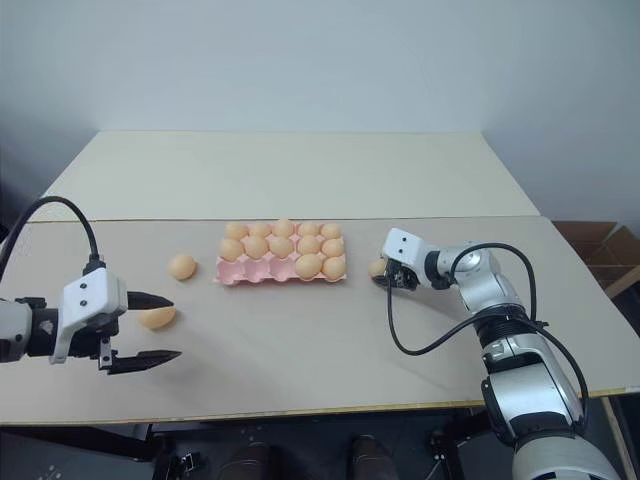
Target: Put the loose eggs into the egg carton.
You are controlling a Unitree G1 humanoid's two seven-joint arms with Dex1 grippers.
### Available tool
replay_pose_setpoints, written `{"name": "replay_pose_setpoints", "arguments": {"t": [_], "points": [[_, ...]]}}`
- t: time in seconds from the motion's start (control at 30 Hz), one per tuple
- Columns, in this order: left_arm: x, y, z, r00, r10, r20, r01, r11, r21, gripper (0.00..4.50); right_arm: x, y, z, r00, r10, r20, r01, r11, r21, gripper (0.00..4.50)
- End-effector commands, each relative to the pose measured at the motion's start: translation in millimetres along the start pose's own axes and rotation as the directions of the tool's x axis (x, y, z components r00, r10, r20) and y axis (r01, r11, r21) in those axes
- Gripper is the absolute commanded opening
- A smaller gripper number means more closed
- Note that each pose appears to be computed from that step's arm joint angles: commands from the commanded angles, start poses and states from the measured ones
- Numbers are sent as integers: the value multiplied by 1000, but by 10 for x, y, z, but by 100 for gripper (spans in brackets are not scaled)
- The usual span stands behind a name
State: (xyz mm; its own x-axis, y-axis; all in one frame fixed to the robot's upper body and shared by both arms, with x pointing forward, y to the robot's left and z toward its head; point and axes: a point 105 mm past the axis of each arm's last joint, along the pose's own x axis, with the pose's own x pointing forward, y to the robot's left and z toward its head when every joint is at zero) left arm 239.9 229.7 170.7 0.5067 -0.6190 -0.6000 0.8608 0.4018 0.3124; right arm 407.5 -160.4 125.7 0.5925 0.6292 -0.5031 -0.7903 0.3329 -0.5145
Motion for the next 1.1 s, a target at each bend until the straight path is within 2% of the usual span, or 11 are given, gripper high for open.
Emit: {"name": "replay_pose_setpoints", "arguments": {"t": [0.03,0.13,0.27,0.37,0.5,0.67,0.8,1.03,1.1], "points": [[-43,19,58,1000,24,8,-25,999,37,450,-44,-91,86,999,-38,19,39,998,-46,185],[-55,21,56,1000,25,4,-25,999,36,450,-102,-159,211,997,-66,45,70,993,-95,185],[-90,33,28,999,31,-12,-31,999,28,450,-222,-235,723,978,-74,197,105,983,-153,185],[-102,43,2,999,46,-23,-45,999,10,450,-259,-152,1045,960,-15,280,76,975,-208,185],[-114,45,-31,998,47,-35,-47,999,7,450,-86,43,1476,932,71,355,36,957,-288,185],[-109,40,-57,998,51,-36,-51,999,-9,450,166,226,1769,905,118,408,25,945,-327,185],[-103,38,-86,997,54,-47,-54,998,-18,450,392,397,1850,896,161,415,-14,942,-336,185],[-121,-5,-79,998,57,-28,-58,998,-40,450,633,422,1800,913,126,389,2,950,-313,185],[-128,-9,-99,997,66,-37,-68,997,-44,450,672,407,1756,922,118,369,3,951,-311,245]]}}
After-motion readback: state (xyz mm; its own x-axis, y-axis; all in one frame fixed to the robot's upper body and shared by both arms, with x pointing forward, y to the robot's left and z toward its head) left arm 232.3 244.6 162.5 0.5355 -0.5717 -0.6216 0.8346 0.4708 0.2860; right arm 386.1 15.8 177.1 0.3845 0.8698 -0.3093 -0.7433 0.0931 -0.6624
